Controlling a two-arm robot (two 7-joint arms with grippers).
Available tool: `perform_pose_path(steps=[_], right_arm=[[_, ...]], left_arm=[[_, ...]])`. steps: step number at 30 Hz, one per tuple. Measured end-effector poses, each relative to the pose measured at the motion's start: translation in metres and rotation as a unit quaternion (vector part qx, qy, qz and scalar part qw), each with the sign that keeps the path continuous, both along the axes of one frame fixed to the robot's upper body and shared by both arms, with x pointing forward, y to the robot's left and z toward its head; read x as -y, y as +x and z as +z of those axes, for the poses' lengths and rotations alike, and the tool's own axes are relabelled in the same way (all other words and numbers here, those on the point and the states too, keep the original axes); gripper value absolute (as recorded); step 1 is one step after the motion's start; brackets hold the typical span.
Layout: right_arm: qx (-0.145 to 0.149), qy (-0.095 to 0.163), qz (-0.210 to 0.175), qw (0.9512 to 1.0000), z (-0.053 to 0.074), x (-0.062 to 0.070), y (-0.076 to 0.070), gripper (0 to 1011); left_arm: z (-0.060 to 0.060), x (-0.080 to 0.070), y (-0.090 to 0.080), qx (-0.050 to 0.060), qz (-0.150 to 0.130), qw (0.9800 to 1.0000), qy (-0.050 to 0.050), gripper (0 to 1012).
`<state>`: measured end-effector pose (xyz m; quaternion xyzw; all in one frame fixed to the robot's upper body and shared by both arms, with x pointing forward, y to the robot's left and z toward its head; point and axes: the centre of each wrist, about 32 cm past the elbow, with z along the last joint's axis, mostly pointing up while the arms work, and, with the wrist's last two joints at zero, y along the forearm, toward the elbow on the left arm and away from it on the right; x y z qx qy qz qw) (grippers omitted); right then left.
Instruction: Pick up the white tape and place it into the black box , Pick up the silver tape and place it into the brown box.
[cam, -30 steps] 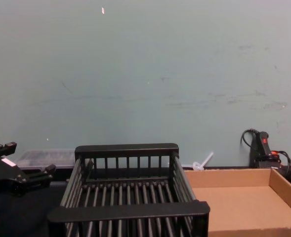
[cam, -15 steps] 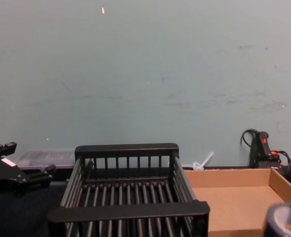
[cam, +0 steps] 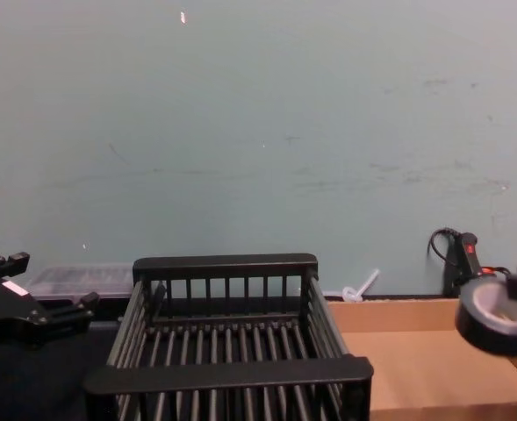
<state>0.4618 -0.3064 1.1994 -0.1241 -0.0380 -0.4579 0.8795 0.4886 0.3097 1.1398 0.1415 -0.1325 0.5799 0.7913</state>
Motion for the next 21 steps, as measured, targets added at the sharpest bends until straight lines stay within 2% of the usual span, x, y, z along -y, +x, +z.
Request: perform_pose_path(steps=[11, 21], right_arm=[[0.013, 0.005, -0.005, 0.9999, 0.004, -0.005, 0.05, 125], [-0.003, 0.008, -0.018, 0.9998, 0.0, -0.014, 0.088, 125]], left_arm=[[0.0, 0.0, 0.0, 0.0, 0.0, 1.0, 0.0, 1001], [0.0, 0.0, 0.0, 0.0, 0.0, 1.0, 0.0, 1001]])
